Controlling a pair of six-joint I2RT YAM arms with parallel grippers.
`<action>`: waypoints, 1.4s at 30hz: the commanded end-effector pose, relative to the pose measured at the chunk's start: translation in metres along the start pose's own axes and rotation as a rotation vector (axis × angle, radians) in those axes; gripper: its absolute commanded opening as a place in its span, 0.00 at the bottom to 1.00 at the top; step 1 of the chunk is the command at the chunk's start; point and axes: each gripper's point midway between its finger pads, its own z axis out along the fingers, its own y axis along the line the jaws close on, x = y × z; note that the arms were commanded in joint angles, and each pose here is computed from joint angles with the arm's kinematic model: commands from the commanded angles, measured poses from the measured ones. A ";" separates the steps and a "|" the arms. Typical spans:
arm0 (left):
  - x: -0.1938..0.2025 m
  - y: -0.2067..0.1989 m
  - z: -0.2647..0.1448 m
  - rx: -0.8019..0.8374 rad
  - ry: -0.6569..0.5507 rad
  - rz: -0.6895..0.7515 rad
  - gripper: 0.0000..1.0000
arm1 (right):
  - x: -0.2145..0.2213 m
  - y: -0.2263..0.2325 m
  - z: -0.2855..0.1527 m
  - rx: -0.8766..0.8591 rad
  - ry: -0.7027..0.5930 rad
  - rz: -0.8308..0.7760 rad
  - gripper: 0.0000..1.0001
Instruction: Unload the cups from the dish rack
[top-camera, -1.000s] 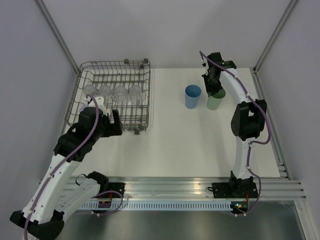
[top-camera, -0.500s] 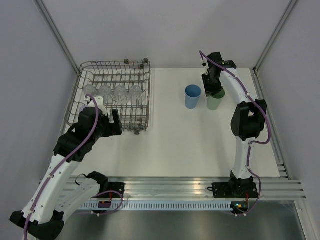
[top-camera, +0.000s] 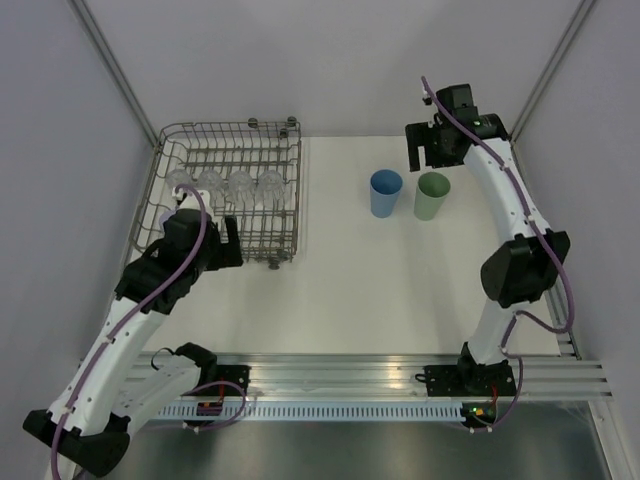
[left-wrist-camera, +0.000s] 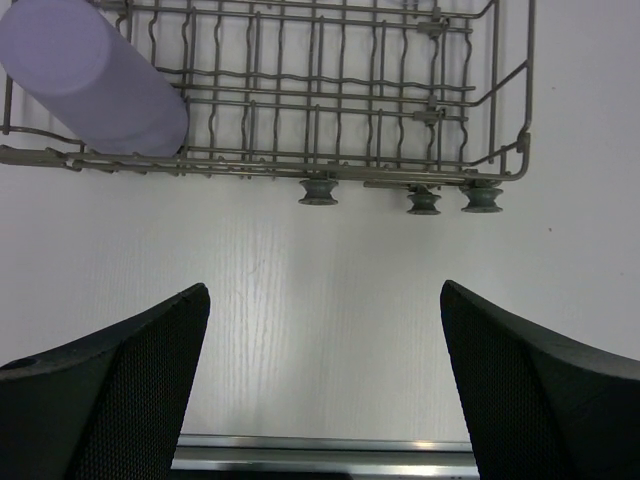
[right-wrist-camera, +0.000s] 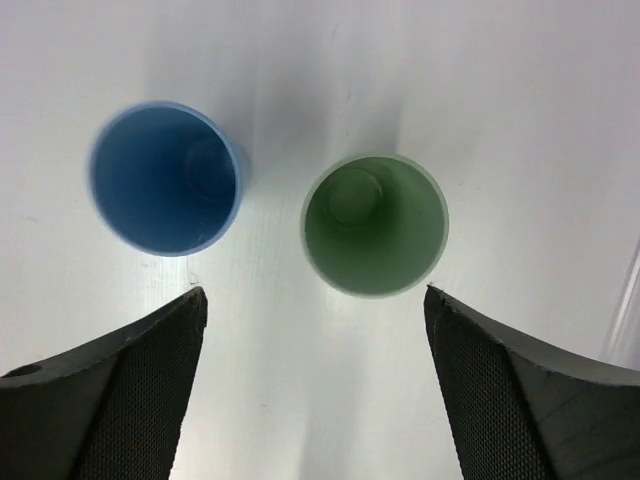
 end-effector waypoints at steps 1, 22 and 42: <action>-0.014 0.015 0.003 -0.111 -0.024 -0.001 1.00 | -0.028 -0.005 -0.066 0.002 -0.208 0.035 0.98; -0.069 0.112 0.056 -0.416 0.036 -0.434 1.00 | 0.052 0.099 -0.213 -0.751 -0.684 0.212 0.98; -0.051 0.162 0.144 -0.446 0.259 -0.476 0.96 | 0.075 0.121 -0.222 -0.845 -0.697 0.091 0.98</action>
